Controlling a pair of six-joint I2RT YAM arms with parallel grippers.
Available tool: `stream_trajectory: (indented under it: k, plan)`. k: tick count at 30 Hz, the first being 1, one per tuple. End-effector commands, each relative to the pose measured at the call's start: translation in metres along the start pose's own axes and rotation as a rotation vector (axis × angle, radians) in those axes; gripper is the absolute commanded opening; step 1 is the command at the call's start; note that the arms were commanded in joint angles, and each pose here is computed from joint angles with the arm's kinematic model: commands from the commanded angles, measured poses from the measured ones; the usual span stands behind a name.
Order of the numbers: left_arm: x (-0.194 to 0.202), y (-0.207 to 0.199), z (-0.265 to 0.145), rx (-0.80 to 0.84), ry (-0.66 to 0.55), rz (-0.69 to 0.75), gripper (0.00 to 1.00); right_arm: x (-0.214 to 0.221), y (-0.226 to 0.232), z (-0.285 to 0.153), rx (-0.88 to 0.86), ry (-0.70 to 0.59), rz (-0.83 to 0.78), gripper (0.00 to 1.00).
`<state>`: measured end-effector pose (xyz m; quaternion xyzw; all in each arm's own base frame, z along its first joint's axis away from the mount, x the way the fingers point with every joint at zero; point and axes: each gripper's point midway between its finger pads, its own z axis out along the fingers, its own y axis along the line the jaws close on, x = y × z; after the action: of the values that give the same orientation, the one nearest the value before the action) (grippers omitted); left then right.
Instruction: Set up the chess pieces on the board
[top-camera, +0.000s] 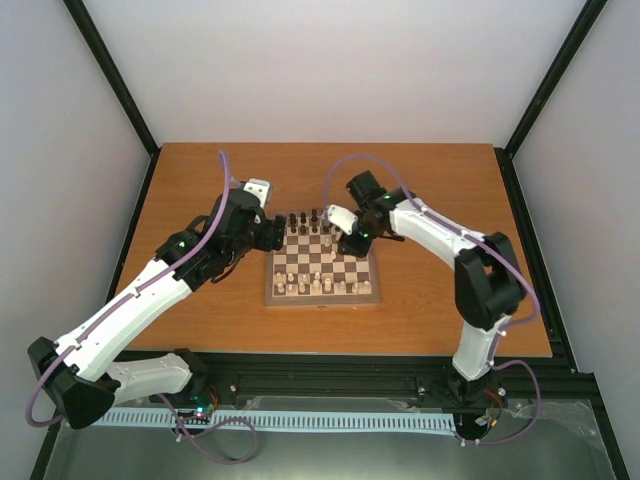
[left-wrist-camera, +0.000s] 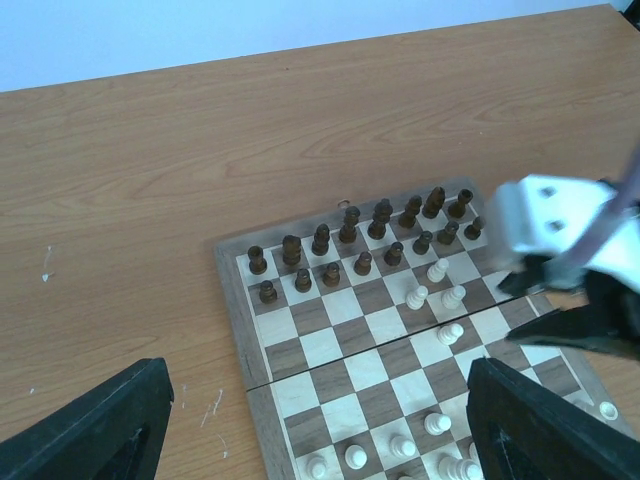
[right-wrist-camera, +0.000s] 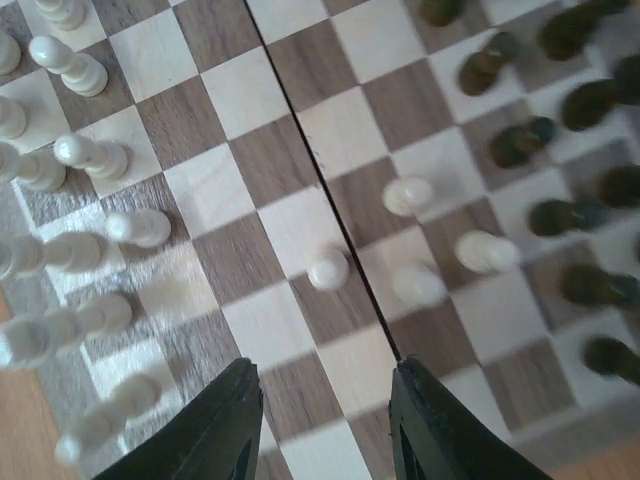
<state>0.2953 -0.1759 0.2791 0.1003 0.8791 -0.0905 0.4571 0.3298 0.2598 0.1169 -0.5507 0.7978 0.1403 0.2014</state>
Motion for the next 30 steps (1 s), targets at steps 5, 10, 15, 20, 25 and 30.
stream_trajectory:
  k: [5,10,15,20,25,30]
  plan:
    - [-0.007,0.005,-0.005,-0.018,-0.031,0.013,0.83,-0.015,0.005,0.043,-0.018,0.089,-0.009,0.40]
    - [-0.008,0.004,-0.006,-0.011,-0.032,0.013,0.82,-0.017,-0.001,0.051,-0.005,0.107,0.005,0.41]
    - [-0.007,0.004,-0.006,-0.006,-0.028,0.014,0.83,-0.015,0.003,0.058,-0.038,0.120,0.011,0.40]
    - [-0.007,0.003,-0.005,-0.002,-0.027,0.015,0.83,-0.009,0.011,0.064,-0.063,0.146,0.010,0.40]
    - [-0.006,0.002,-0.005,0.001,-0.024,0.016,0.83,-0.004,0.013,0.067,-0.064,0.161,0.012,0.38]
    - [-0.006,0.002,-0.004,0.000,-0.022,0.016,0.83,-0.004,0.014,0.068,-0.073,0.160,0.014,0.24]
